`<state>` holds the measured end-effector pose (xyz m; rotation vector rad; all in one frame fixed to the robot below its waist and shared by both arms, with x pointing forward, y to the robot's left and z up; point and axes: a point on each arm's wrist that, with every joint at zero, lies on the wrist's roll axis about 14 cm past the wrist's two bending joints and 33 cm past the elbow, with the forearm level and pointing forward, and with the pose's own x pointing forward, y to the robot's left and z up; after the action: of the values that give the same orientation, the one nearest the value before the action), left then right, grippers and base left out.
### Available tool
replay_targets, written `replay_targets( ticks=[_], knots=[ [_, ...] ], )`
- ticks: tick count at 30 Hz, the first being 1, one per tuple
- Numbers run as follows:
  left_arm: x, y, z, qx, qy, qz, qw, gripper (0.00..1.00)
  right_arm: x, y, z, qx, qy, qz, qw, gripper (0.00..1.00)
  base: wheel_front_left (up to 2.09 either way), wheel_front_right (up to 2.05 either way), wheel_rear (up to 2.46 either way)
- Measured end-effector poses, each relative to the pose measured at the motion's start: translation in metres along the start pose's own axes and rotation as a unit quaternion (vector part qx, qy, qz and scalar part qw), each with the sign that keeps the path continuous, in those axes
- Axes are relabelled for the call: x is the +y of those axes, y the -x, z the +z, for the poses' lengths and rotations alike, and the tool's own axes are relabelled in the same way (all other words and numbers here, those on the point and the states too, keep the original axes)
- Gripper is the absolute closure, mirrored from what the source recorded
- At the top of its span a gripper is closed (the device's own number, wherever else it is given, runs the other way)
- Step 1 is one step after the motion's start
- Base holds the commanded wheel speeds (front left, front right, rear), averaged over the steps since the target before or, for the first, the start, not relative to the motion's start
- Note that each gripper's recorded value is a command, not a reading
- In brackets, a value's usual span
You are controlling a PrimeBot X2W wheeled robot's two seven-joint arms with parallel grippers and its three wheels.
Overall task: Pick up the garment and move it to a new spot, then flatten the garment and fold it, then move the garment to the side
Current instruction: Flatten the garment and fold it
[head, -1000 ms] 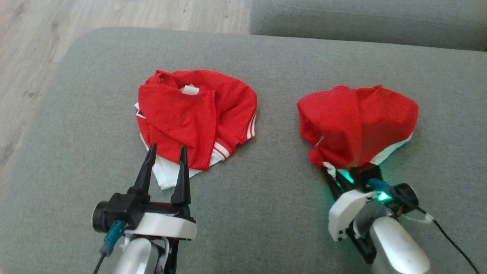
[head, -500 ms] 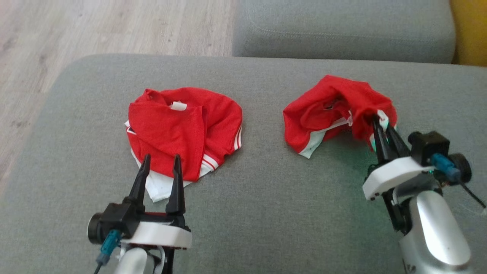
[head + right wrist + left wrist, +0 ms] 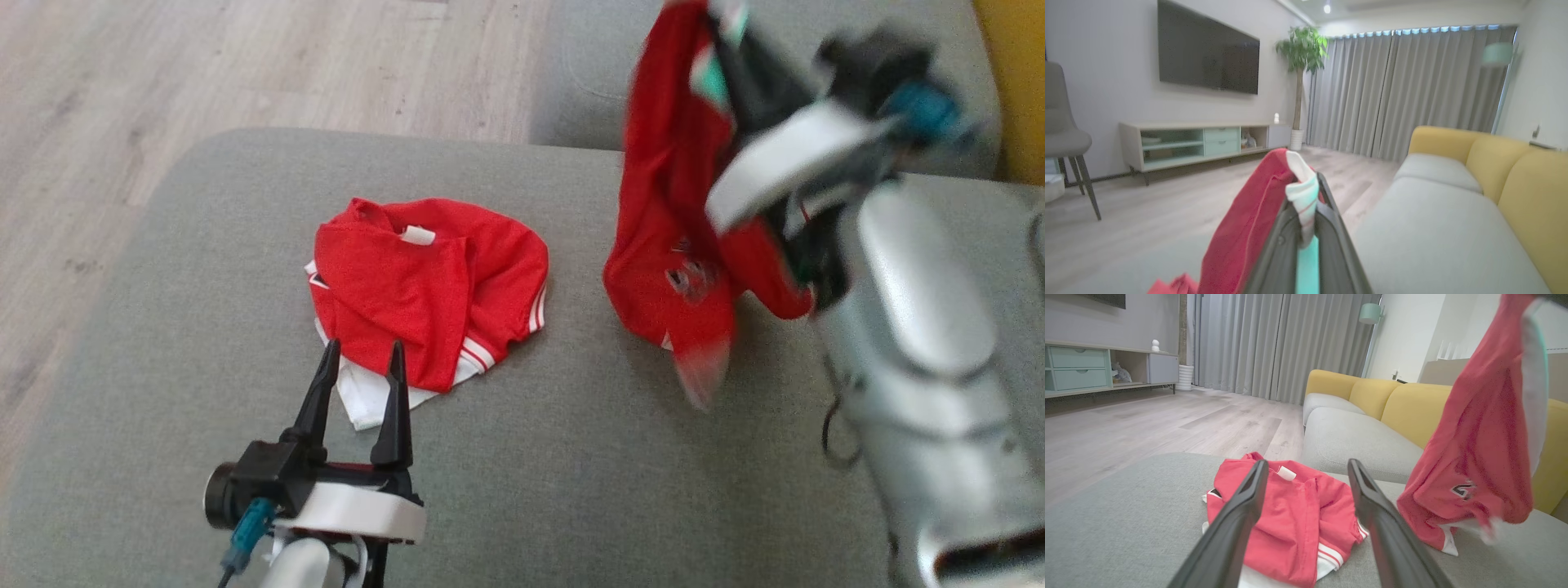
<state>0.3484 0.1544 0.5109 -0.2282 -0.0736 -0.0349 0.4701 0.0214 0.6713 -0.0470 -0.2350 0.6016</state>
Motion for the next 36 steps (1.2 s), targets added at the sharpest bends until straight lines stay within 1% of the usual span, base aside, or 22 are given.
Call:
replay_targets(
  ticks=[3, 5, 6, 7, 9, 10, 11, 12, 14, 15, 17, 19, 21, 22, 23, 24, 26, 28, 30, 31, 34, 36],
  knots=[
    [0.002, 0.004, 0.004, -0.007, -0.001, 0.006, 1.000, 0.00, -0.019, -0.015, 0.051, -0.065, -0.011, -0.020, 0.998, 1.00, 0.00, 0.00, 0.00],
    [0.003, 0.005, 0.004, -0.007, -0.001, 0.009, 1.000, 0.00, -0.049, -0.014, 0.076, -0.100, -0.029, -0.060, 0.993, 1.00, 0.00, 0.00, 0.00],
    [0.003, 0.006, 0.002, -0.004, 0.000, 0.011, 1.000, 0.00, -0.065, -0.011, 0.084, -0.111, -0.030, -0.082, 0.990, 1.00, 0.00, 0.00, 0.00],
    [0.003, 0.007, 0.000, -0.001, 0.001, 0.010, 1.000, 0.00, -0.083, -0.006, 0.088, -0.116, -0.030, -0.108, 0.987, 1.00, 0.00, 0.00, 0.00],
    [0.000, 0.007, -0.002, 0.001, 0.002, 0.007, 1.000, 0.00, -0.118, 0.010, 0.081, -0.111, -0.040, -0.161, 0.980, 1.00, 0.00, 0.00, 0.00],
    [0.000, 0.007, -0.002, 0.001, 0.002, 0.007, 1.000, 0.00, -0.118, 0.010, 0.081, -0.111, -0.040, -0.161, 0.980, 1.00, 0.00, 0.00, 0.00],
    [-0.002, 0.006, -0.002, 0.002, 0.003, 0.003, 1.000, 0.00, -0.136, 0.021, 0.074, -0.105, -0.047, -0.189, 0.975, 1.00, 0.00, 0.00, 0.00],
    [-0.006, 0.003, -0.002, 0.002, 0.004, -0.004, 1.000, 0.00, -0.165, 0.045, 0.049, -0.075, -0.060, -0.239, 0.966, 1.00, 0.00, 0.00, 0.00],
    [-0.012, -0.001, -0.003, 0.002, 0.005, -0.013, 1.000, 0.00, -0.184, 0.075, 0.004, -0.020, -0.073, -0.281, 0.957, 1.00, 0.00, 0.00, 0.00],
    [-0.014, -0.003, -0.005, 0.005, 0.005, -0.017, 1.000, 0.00, -0.190, 0.094, -0.025, 0.015, -0.081, -0.301, 0.950, 1.00, 0.00, 0.00, 0.00],
    [-0.017, -0.006, -0.009, 0.012, 0.006, -0.022, 1.000, 0.00, -0.198, 0.136, -0.085, 0.085, -0.103, -0.341, 0.930, 1.00, 0.00, 0.00, 0.00],
    [-0.020, -0.010, -0.015, 0.021, 0.007, -0.029, 0.999, 0.00, -0.200, 0.183, -0.136, 0.149, -0.119, -0.379, 0.905, 1.00, 0.00, 0.00, 0.00],
    [-0.025, -0.014, -0.021, 0.029, 0.007, -0.037, 0.999, 0.00, -0.200, 0.219, -0.168, 0.197, -0.118, -0.404, 0.885, 1.00, 0.00, 0.00, 0.00],
    [-0.026, -0.016, -0.023, 0.032, 0.007, -0.040, 0.999, 0.00, -0.201, 0.230, -0.176, 0.210, -0.120, -0.415, 0.877, 1.00, 0.00, 0.00, 0.00],
    [-0.028, -0.019, -0.025, 0.034, 0.007, -0.043, 0.998, 0.00, -0.204, 0.239, -0.181, 0.216, -0.119, -0.425, 0.871, 0.00, 0.00, 0.00, 0.00],
    [-0.030, -0.022, -0.025, 0.036, 0.008, -0.049, 0.998, 0.00, -0.208, 0.244, -0.183, 0.217, -0.114, -0.434, 0.867, 0.00, 0.00, 0.00, 0.00],
    [-0.033, -0.028, -0.026, 0.036, 0.005, -0.054, 0.998, 0.00, -0.214, 0.247, -0.183, 0.213, -0.106, -0.442, 0.865, 0.00, 0.00, 0.00, 0.00],
    [-0.034, -0.032, -0.028, 0.038, 0.004, -0.056, 0.998, 0.00, -0.219, 0.245, -0.178, 0.201, -0.095, -0.446, 0.867, 0.00, 0.00, 0.00, 0.00],
    [-0.034, -0.033, -0.030, 0.040, 0.004, -0.057, 0.998, 0.00, -0.223, 0.241, -0.172, 0.184, -0.084, -0.447, 0.871, 0.00, 0.00, 0.00, 0.00],
    [-0.034, -0.033, -0.030, 0.041, 0.004, -0.057, 0.998, 0.00, -0.223, 0.237, -0.166, 0.172, -0.076, -0.444, 0.876, 0.00, 0.00, 0.00, 0.00],
    [-0.035, -0.032, -0.030, 0.041, 0.004, -0.061, 0.997, 0.00, -0.218, 0.214, -0.146, 0.133, -0.045, -0.417, 0.898, 0.00, 0.00, 0.00, 0.00],
    [-0.034, -0.031, -0.029, 0.040, 0.004, -0.059, 0.997, 0.00, -0.205, 0.191, -0.130, 0.100, -0.029, -0.382, 0.918, 0.00, 0.00, 0.00, 0.00]
  ],
)
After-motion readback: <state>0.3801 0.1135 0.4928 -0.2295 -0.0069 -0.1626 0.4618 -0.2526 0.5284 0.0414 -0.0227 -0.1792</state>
